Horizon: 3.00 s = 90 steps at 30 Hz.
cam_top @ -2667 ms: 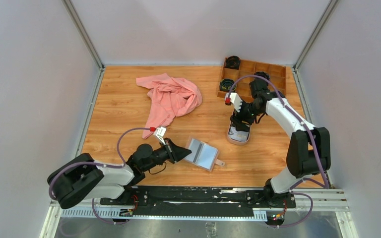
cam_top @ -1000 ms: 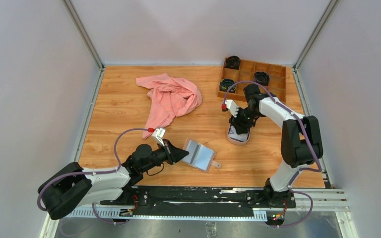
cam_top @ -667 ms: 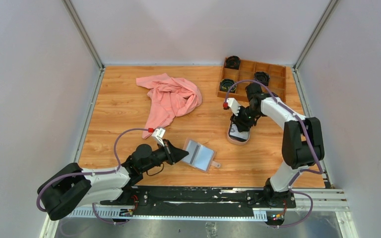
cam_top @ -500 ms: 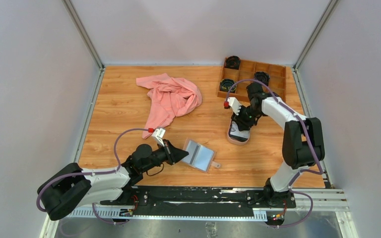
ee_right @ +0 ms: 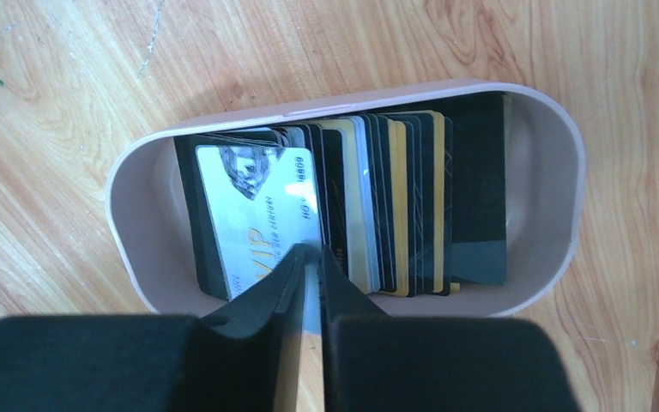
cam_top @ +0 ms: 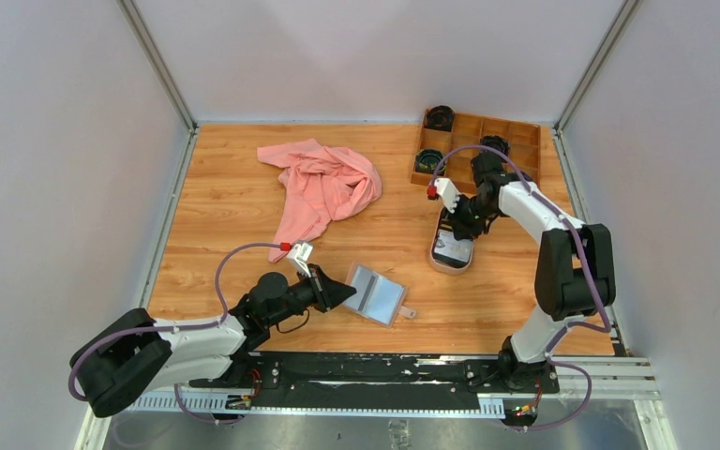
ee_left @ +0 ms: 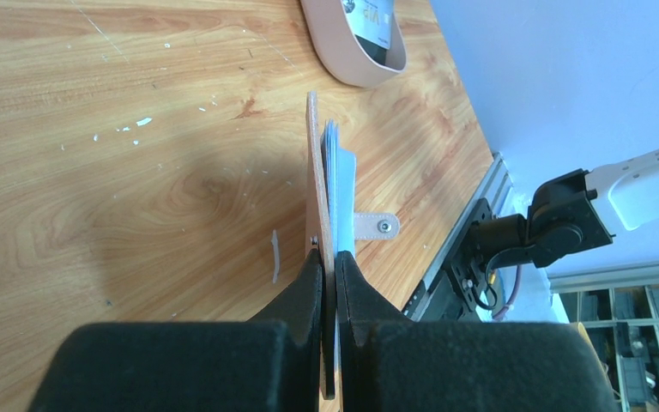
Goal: Put the credit cards into the card holder
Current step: Pick up the credit card from the storage box.
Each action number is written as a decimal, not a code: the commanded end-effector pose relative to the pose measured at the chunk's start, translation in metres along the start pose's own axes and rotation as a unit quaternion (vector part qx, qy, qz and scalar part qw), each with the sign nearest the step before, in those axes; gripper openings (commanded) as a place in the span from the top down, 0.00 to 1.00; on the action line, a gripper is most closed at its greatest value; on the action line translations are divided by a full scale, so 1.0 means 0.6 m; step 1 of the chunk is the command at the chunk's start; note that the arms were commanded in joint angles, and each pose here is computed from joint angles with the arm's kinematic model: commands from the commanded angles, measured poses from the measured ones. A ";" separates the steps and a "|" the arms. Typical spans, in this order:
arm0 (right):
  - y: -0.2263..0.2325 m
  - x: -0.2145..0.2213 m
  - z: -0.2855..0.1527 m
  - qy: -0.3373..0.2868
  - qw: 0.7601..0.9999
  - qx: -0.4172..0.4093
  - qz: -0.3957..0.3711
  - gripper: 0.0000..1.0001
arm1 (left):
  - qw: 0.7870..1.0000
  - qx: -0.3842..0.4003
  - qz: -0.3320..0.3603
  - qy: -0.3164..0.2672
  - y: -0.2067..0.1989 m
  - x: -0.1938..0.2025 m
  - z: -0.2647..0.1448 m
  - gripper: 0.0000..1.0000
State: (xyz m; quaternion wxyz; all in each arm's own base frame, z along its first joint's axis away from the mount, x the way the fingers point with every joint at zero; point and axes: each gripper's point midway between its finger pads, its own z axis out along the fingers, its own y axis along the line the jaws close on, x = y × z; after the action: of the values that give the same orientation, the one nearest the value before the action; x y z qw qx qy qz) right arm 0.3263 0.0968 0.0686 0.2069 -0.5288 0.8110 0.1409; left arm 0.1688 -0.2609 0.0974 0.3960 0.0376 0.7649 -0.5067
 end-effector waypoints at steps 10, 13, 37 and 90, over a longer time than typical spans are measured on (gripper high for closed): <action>-0.025 -0.005 -0.025 -0.016 0.999 0.025 0.011 0.93 | 1.000 0.019 0.015 -0.014 -0.019 -0.016 0.003 1.00; -0.020 -0.012 -0.028 -0.028 0.999 0.019 0.012 0.82 | 1.000 0.019 0.016 -0.015 -0.020 -0.017 0.004 1.00; 0.004 -0.001 0.021 0.002 1.000 -0.008 -0.002 0.27 | 1.000 0.018 0.018 -0.013 -0.022 -0.019 0.005 1.00; -0.060 -0.041 -0.074 -0.042 0.992 0.104 -0.059 1.00 | 1.000 0.020 0.013 -0.020 -0.026 -0.023 0.000 1.00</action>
State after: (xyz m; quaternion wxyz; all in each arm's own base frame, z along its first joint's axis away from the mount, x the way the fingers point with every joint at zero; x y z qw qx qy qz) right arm 0.3622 0.0866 0.1095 0.2869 -0.5387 0.7885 0.0758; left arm 0.1696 -0.2602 0.1070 0.4085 0.0429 0.7558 -0.5100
